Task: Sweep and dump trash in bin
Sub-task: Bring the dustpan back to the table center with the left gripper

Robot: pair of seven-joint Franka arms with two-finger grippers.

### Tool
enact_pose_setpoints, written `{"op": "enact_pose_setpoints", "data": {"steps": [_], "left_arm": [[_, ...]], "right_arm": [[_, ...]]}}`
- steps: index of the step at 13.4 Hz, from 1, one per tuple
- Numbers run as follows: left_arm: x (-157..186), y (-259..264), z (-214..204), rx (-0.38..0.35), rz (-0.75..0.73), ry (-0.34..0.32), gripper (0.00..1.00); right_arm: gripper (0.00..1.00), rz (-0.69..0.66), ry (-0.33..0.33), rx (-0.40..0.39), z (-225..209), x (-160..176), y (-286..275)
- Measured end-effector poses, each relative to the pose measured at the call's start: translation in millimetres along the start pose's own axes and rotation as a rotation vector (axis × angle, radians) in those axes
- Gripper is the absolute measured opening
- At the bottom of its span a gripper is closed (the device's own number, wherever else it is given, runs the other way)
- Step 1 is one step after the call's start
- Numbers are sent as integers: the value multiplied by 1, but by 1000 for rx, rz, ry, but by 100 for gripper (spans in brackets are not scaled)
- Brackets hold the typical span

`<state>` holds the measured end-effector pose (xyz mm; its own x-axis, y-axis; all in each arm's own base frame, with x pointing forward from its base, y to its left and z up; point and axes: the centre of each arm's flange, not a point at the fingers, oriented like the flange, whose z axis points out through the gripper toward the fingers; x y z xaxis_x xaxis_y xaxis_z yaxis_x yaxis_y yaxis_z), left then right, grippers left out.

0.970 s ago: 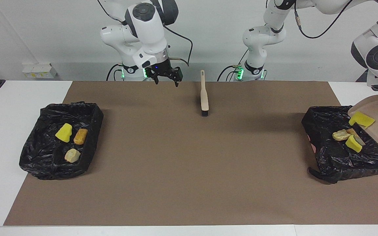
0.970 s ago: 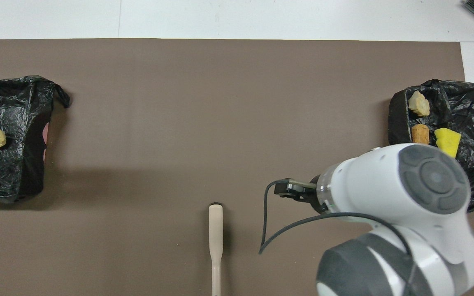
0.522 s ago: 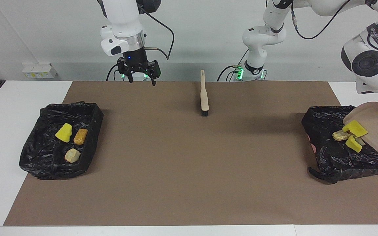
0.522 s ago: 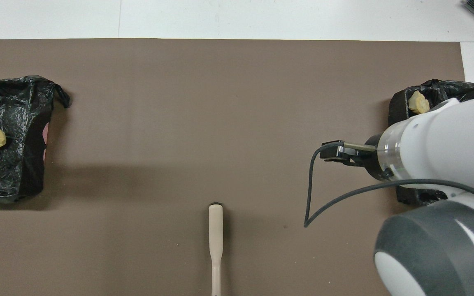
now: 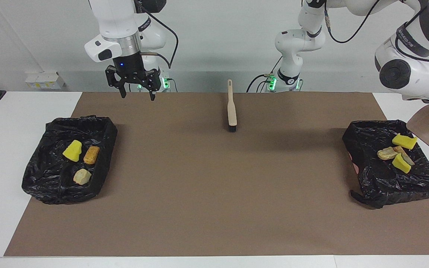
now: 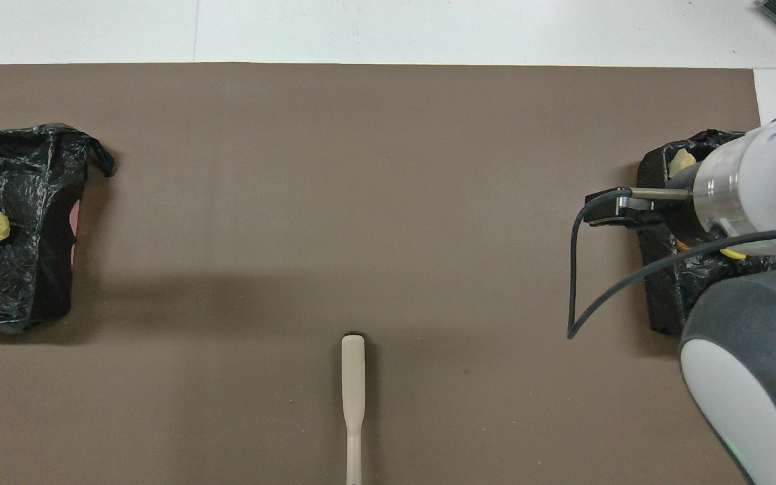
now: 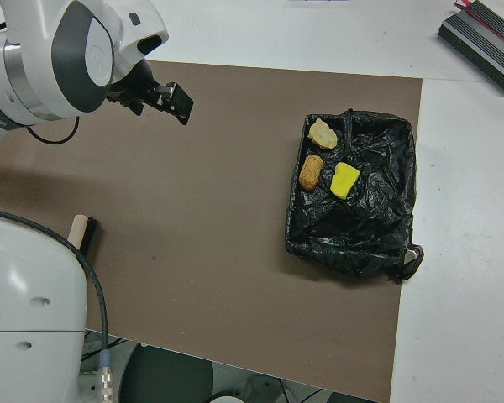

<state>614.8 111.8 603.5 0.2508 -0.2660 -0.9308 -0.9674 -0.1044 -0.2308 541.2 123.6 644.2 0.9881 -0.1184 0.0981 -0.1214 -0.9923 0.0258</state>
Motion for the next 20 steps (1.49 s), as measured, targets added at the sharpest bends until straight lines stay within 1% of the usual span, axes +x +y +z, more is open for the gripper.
{"op": "enact_pose_setpoints", "data": {"steps": [1, 3, 5, 6, 7, 9, 10, 11, 14, 15, 17, 18, 20], "left_arm": [[0, 1, -2, -22, -18, 60, 31], [-1, 2, -9, -79, -107, 213, 31], [10, 6, -21, -170, -270, 383, 31], [17, 8, -29, -216, -337, 447, 31], [27, 13, -43, -265, -394, 494, 31], [47, 31, -83, -381, -499, 564, 31], [60, 45, -111, -467, -573, 618, 31], [72, 61, -140, -556, -658, 658, 31], [97, 114, -225, -720, -800, 713, 31], [104, 130, -255, -756, -853, 738, 31], [129, 158, -311, -778, -952, 805, 31], [144, 171, -335, -799, -971, 854, 31], [162, 185, -365, -897, -992, 968, 31]], "right_arm": [[100, -1, -2, -8, -1, 0, 1], [100, 6, -24, -21, -2, 0, 9], [100, 0, -35, -25, -4, 1, 18], [100, 0, -39, -27, -4, 1, 20], [100, 3, -42, -27, -3, 1, 22], [100, 18, -46, -28, -3, 3, 30], [100, 27, -47, -27, -2, 5, 35], [100, 32, -51, -27, -1, 5, 37], [100, 35, -62, -27, 0, 4, 39], [100, 40, -68, -20, 1, 5, 41], [100, 46, -86, -16, 3, 5, 44], [100, 46, -92, -18, 6, 5, 44], [100, 37, -100, -19, 10, 10, 51]]}}
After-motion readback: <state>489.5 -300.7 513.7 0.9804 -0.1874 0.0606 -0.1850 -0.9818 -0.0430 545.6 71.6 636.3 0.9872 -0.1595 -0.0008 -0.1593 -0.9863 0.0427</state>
